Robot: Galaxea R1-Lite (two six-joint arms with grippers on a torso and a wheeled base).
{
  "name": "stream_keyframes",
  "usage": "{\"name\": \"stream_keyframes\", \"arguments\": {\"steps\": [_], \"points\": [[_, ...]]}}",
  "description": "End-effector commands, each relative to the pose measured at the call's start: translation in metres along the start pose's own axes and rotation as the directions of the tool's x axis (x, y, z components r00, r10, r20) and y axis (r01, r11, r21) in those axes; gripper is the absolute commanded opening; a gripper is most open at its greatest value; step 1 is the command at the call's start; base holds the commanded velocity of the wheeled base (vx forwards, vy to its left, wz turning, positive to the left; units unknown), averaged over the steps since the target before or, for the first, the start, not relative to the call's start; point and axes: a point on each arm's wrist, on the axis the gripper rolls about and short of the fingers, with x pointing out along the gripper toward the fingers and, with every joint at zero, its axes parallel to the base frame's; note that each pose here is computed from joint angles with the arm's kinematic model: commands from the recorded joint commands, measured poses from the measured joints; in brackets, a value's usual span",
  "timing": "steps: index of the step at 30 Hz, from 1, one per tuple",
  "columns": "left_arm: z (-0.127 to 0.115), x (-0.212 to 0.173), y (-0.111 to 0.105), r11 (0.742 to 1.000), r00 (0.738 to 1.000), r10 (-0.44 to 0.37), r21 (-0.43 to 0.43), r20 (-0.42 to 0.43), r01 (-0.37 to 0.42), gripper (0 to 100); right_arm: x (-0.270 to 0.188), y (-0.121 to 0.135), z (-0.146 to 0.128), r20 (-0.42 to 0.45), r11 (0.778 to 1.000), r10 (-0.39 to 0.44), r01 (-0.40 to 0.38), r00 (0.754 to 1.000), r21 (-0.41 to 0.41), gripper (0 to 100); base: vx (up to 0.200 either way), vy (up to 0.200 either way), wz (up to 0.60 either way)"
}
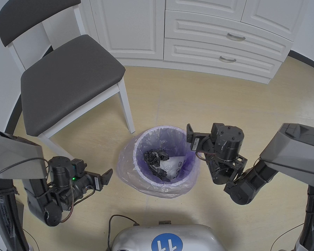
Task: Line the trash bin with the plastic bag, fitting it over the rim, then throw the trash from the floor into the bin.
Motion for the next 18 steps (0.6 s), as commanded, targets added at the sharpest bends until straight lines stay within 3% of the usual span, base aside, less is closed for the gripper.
{"name": "stream_keyframes", "arguments": {"steps": [1, 6, 11, 18], "points": [[-0.035, 0.077, 0.006, 0.999, 1.0, 0.011, 0.038, -0.017, -0.011, 100, 0.008, -0.035, 0.023, -0.005, 0.996, -0.083, 0.082, 0.997, -0.027, 100, 0.0, 0.0, 0.0], [-0.046, 0.115, 0.004, 0.998, 1.0, 0.005, 0.056, -0.023, -0.003, 100, 0.016, -0.042, 0.019, -0.009, 0.994, -0.108, 0.107, 0.994, -0.034, 100, 0.0, 0.0, 0.0], [-0.036, 0.15, 0.002, 0.998, 1.0, 0.004, 0.056, -0.013, -0.003, 100, 0.022, -0.048, 0.019, 0.0, 0.991, -0.128, 0.128, 0.992, -0.03, 100, 0.0, 0.0, 0.0], [-0.038, 0.169, -0.003, 0.997, 0.999, -0.011, 0.079, -0.052, 0.015, 100, 0.028, -0.053, 0.02, 0.007, 0.989, -0.143, 0.143, 0.99, -0.027, 100, 0.0, 0.0, 0.0]]}}
